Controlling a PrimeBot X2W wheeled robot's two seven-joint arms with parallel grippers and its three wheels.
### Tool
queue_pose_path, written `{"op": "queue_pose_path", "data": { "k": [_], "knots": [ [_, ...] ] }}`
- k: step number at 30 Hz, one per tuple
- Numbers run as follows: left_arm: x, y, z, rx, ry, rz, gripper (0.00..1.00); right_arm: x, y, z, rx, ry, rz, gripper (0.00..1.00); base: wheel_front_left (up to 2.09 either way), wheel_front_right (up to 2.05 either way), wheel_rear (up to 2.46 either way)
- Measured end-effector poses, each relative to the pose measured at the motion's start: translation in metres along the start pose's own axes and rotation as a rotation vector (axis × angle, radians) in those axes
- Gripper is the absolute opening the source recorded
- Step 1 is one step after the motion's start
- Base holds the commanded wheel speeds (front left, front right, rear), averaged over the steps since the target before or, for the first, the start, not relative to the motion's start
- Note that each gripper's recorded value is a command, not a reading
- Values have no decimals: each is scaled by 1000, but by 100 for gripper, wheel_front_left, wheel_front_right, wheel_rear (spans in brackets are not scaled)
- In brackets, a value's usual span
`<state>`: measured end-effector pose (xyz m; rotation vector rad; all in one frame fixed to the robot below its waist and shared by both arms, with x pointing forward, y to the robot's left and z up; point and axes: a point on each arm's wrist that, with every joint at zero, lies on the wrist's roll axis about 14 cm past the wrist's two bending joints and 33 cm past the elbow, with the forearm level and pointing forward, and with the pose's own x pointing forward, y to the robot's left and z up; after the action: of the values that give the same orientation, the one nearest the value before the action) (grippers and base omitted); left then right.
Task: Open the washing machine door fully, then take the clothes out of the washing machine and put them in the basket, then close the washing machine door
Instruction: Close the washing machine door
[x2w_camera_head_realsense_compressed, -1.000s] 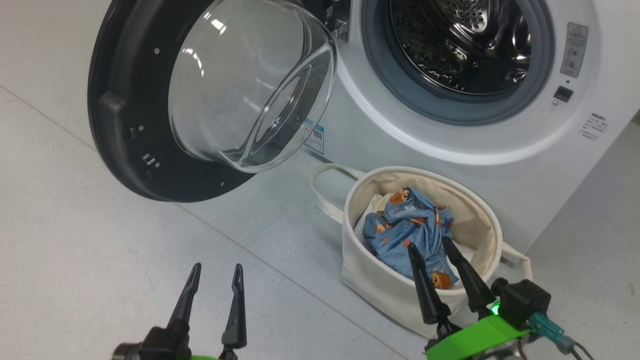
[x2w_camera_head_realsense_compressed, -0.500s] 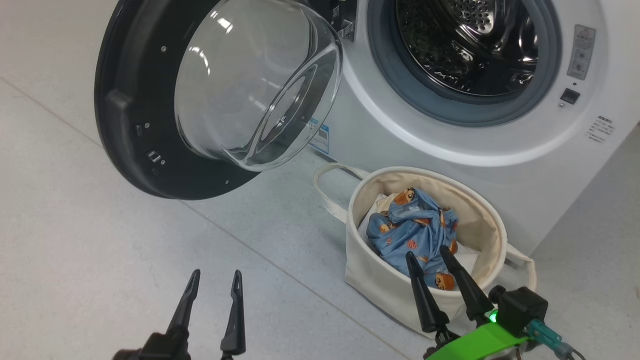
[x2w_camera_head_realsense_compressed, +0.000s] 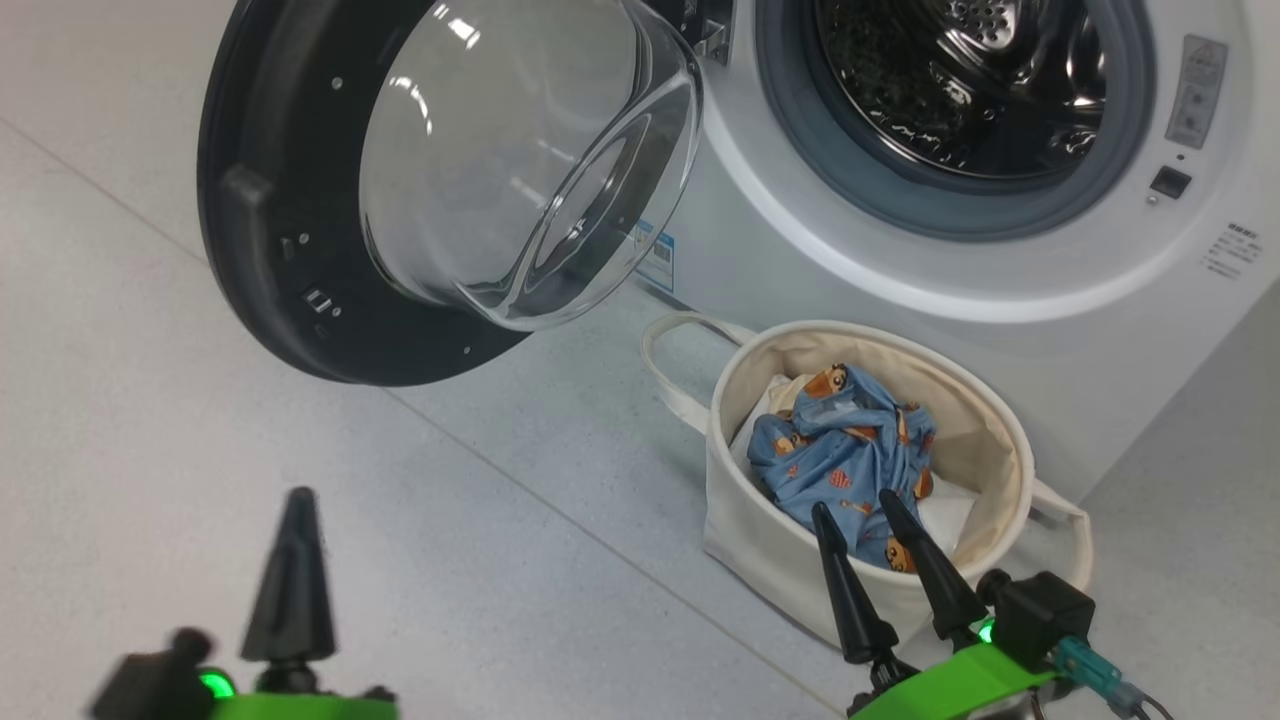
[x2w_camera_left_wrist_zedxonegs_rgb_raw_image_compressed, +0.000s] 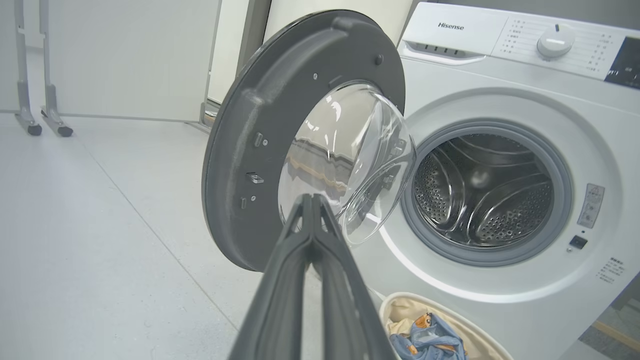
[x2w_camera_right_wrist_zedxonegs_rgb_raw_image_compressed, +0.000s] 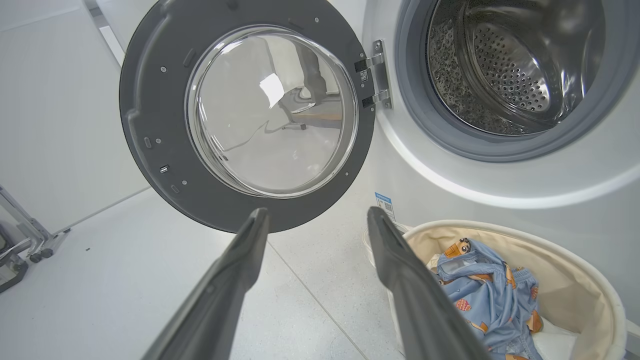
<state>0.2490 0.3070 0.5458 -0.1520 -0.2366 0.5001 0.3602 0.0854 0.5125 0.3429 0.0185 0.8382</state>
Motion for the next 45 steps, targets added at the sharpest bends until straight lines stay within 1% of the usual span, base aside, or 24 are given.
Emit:
{"op": "queue_pose_path", "data": {
  "k": [2,6,9,11,13,15,17,20,22,23,28,31,38,42,45],
  "knots": [
    [2,11,6,-72,-20,8,0,0,-1,-2,0,5,-1,100,0,0,0],
    [10,39,45,-85,-131,22,0,1,-6,-7,0,15,-8,100,0,0,0],
    [19,65,71,-61,-169,23,0,3,-8,-9,7,18,-11,100,0,0,0],
    [29,86,95,3,-198,35,0,6,-10,-9,2,17,-9,100,0,0,0],
    [42,101,115,-71,-216,54,0,9,-12,-8,-2,13,-8,100,0,0,0],
    [60,111,124,-142,-180,51,0,11,-15,-9,-4,11,-10,100,0,0,0],
    [77,121,130,-248,-136,48,0,13,-18,-10,-7,13,-14,100,0,0,0],
    [104,126,142,-410,-84,16,0,17,-26,-12,-17,13,-20,100,0,0,0],
    [121,134,151,-473,-72,14,0,20,-32,-13,-22,10,-27,100,0,0,0],
    [129,138,154,-480,-61,20,0,21,-35,-13,-25,9,-33,100,0,0,0],
    [162,153,143,-499,20,76,0,19,-55,-19,-47,21,-72,100,0,0,0],
    [182,151,128,-561,61,94,0,15,-67,-23,-58,33,-103,100,0,0,0],
    [225,123,100,-681,148,62,0,11,-91,-24,-67,29,-159,100,0,0,0],
    [234,109,65,-739,277,55,0,6,-101,-26,-75,35,-183,100,0,0,0],
    [237,106,54,-765,313,61,0,4,-105,-27,-74,38,-195,100,0,0,0]
  ]
}}
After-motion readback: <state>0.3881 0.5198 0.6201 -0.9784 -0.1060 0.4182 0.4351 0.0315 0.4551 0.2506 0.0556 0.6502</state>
